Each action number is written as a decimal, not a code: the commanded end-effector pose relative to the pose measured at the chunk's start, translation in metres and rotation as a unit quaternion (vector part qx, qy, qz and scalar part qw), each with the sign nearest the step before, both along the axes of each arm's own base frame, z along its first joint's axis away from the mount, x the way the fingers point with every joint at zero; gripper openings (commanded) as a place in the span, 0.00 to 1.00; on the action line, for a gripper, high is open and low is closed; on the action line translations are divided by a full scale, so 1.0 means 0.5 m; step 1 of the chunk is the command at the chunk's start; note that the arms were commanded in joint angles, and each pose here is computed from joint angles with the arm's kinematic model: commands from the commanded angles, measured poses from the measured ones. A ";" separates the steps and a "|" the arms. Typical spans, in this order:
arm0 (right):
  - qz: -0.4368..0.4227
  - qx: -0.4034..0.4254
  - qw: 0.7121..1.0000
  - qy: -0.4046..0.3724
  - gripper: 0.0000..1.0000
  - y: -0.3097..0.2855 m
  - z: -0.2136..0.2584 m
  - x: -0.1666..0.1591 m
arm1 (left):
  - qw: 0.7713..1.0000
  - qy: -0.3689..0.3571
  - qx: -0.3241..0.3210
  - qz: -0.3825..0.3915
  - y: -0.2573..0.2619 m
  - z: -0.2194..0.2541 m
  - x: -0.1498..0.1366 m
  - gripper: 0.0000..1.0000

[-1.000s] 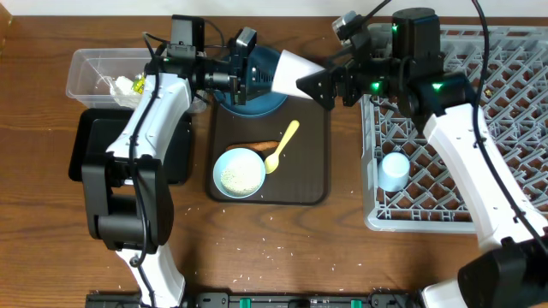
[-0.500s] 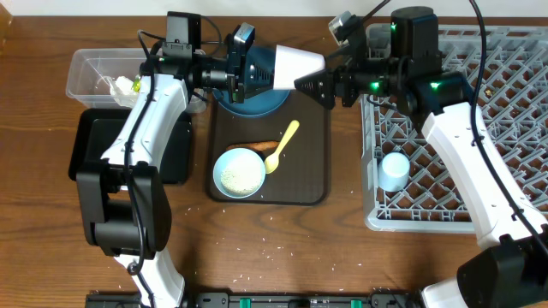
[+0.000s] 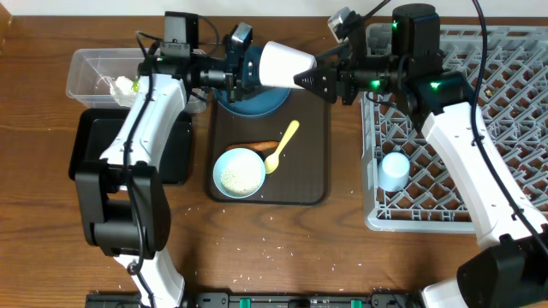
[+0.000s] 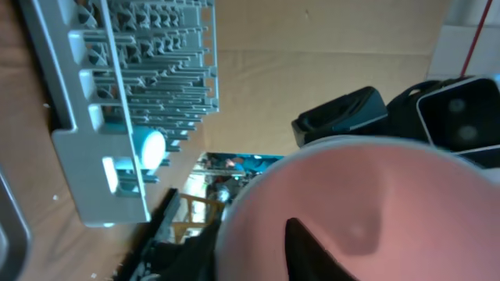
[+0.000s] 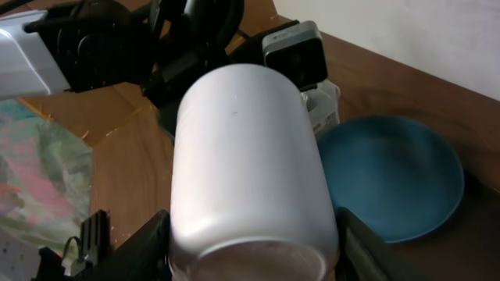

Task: Sort waste into correct bins and load items into the dishwasher rack
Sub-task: 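Place the pink cup upside down in the dish rack with right gripper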

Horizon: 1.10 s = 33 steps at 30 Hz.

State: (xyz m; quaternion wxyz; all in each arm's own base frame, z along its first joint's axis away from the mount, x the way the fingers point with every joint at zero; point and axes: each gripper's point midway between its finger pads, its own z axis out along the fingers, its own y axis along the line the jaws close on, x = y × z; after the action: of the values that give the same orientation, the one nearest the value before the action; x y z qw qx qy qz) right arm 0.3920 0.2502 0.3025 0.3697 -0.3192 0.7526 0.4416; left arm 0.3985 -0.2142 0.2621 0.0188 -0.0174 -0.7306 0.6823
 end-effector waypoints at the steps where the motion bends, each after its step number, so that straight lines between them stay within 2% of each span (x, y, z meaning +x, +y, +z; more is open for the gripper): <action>1: 0.011 0.002 1.000 -0.006 0.46 0.011 0.005 -0.003 | 1.000 -0.018 -0.015 -0.015 -0.006 0.038 -0.023 0.37; 8: -0.024 0.007 1.000 0.015 0.48 -0.057 0.020 0.007 | 0.999 -0.030 -0.016 -0.012 -0.001 0.040 -0.018 0.50; 12: -0.124 -0.023 0.990 0.065 0.49 -0.156 0.010 0.020 | 0.999 -0.047 -0.017 -0.008 0.005 0.043 -0.011 0.52; 15: -0.226 -0.064 0.966 0.111 0.49 -0.253 -0.007 0.011 | 0.998 -0.055 -0.015 -0.003 0.010 0.043 -0.004 0.52; 19: -0.381 -0.130 0.900 0.166 0.47 -0.407 -0.021 -0.048 | 0.997 -0.082 -0.011 0.002 0.012 0.039 0.000 0.52; 25: -0.571 -0.230 0.747 0.252 0.51 -0.596 -0.052 -0.205 | 0.995 -0.091 0.026 0.031 0.014 0.016 0.023 0.52; 29: -0.605 -0.289 0.675 0.308 0.51 -0.639 -0.080 -0.297 | 0.992 -0.095 0.058 0.056 0.018 -0.004 0.042 0.52; 31: -0.607 -0.310 0.654 0.329 0.52 -0.647 -0.094 -0.320 | 0.990 -0.098 0.074 0.068 0.021 -0.014 0.051 0.52; 33: -0.601 -0.320 0.648 0.343 0.51 -0.648 -0.108 -0.324 | 0.987 -0.104 0.093 0.080 0.025 -0.028 0.059 0.52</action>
State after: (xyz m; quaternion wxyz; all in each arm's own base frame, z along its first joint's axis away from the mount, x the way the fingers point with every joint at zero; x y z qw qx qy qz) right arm 0.2333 -0.0530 0.2529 0.1560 0.2452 0.9568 -0.0131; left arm 0.4223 -0.2077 0.2453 -0.0647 -0.0239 -0.7691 0.6354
